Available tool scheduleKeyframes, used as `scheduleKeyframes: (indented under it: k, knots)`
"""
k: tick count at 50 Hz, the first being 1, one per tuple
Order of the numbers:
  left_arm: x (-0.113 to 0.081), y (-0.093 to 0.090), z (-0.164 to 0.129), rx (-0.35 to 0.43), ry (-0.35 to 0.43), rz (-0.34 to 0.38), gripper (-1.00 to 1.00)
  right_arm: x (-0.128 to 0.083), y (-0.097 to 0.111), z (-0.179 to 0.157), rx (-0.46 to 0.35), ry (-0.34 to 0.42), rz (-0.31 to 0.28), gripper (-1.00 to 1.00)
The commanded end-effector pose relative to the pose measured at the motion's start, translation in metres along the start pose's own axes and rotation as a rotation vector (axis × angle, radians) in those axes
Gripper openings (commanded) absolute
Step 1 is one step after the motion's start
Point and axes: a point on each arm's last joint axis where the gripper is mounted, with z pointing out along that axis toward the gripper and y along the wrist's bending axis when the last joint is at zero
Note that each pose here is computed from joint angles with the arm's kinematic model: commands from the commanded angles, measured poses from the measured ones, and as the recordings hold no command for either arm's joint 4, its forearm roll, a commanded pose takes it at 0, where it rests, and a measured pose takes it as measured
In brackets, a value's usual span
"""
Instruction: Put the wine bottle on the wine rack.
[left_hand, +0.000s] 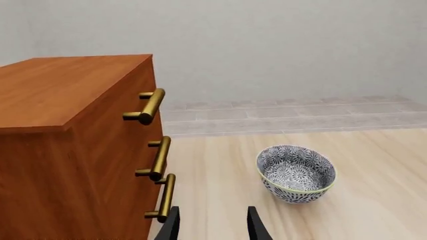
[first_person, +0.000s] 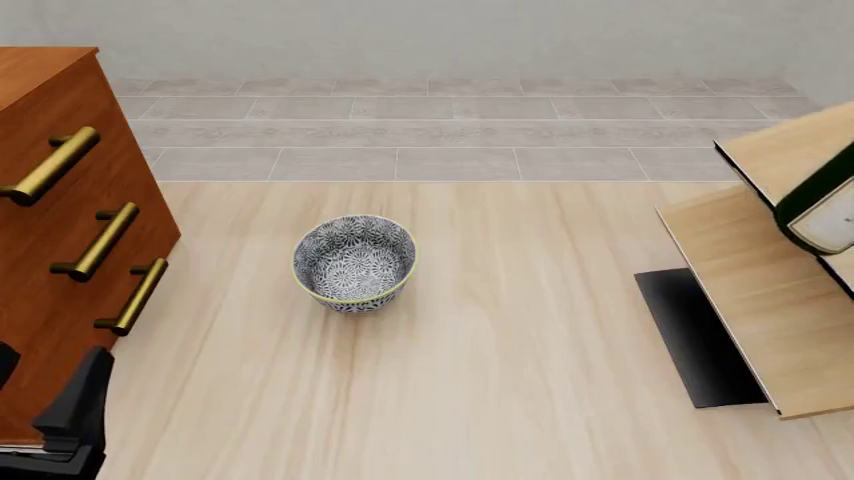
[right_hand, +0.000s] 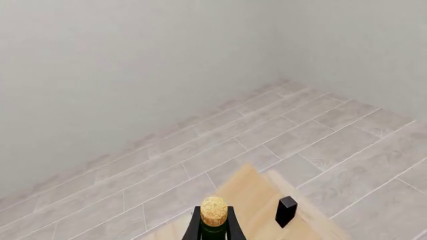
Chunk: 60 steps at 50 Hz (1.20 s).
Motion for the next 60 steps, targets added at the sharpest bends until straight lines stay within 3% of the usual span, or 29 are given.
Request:
scheduleKeyframes:
  k: [1,29,60]
  knots:
    - [0.000,0.000,0.000,0.000,0.001,0.002,1.00,0.004,-0.004,0.007,0.013,-0.003,0.038,-1.00]
    - [0.001,0.000,0.000,-0.003,0.007,-0.001,1.00,0.006,-0.012,0.024,0.050,0.010,0.035,-1.00]
    - [0.000,0.000,0.000,0.005,0.002,0.002,1.00,0.023,-0.044,0.052,0.169,0.042,0.044,-1.00]
